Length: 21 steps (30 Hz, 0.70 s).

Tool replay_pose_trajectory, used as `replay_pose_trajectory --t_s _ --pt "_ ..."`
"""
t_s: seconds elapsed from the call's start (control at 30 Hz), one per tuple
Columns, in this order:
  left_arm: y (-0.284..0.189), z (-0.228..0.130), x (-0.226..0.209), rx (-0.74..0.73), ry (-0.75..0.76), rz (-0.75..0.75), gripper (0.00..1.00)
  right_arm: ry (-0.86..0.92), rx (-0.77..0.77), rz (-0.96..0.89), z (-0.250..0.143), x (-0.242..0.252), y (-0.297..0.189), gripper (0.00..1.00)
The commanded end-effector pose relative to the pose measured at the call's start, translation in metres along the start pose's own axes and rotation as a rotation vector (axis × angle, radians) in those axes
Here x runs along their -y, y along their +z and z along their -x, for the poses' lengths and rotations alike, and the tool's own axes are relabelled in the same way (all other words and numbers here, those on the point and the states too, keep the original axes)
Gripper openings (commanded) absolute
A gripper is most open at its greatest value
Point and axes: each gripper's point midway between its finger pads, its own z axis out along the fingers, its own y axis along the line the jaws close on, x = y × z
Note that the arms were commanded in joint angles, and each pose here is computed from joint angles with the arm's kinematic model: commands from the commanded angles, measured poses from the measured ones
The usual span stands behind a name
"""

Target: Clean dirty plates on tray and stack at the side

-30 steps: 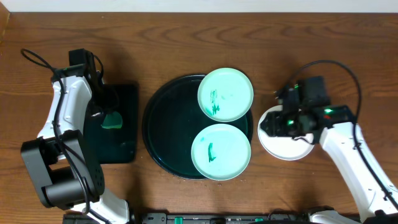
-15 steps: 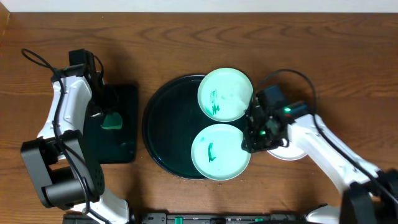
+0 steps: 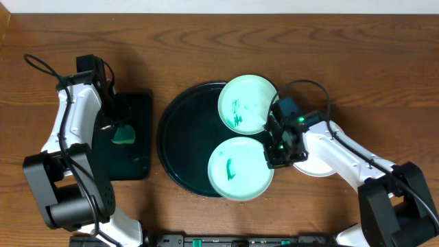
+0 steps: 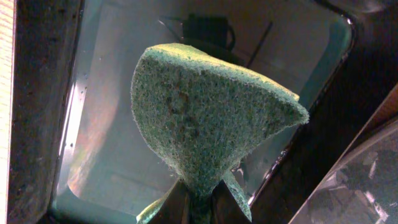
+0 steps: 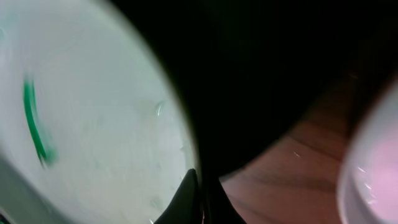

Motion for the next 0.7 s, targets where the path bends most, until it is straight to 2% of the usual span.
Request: replay_pose_trajectory --t_s 0.0,0.43,0.67 --pt "-0.001 -0.002 -0.004 -0.006 0.005 0.013 0.07 -0.014 0.004 0.028 0.002 -0.018 0.001 0.01" --pt "-0.054 -0.003 -0.002 0.116 0.030 -0.021 0.07 -0.060 0.193 0.093 0.058 -0.068 -0.025 0.01" --pt "-0.055 -0.008 -0.003 0.099 0.030 -0.018 0.07 -0.055 0.168 0.084 0.065 -0.075 -0.002 0.01"
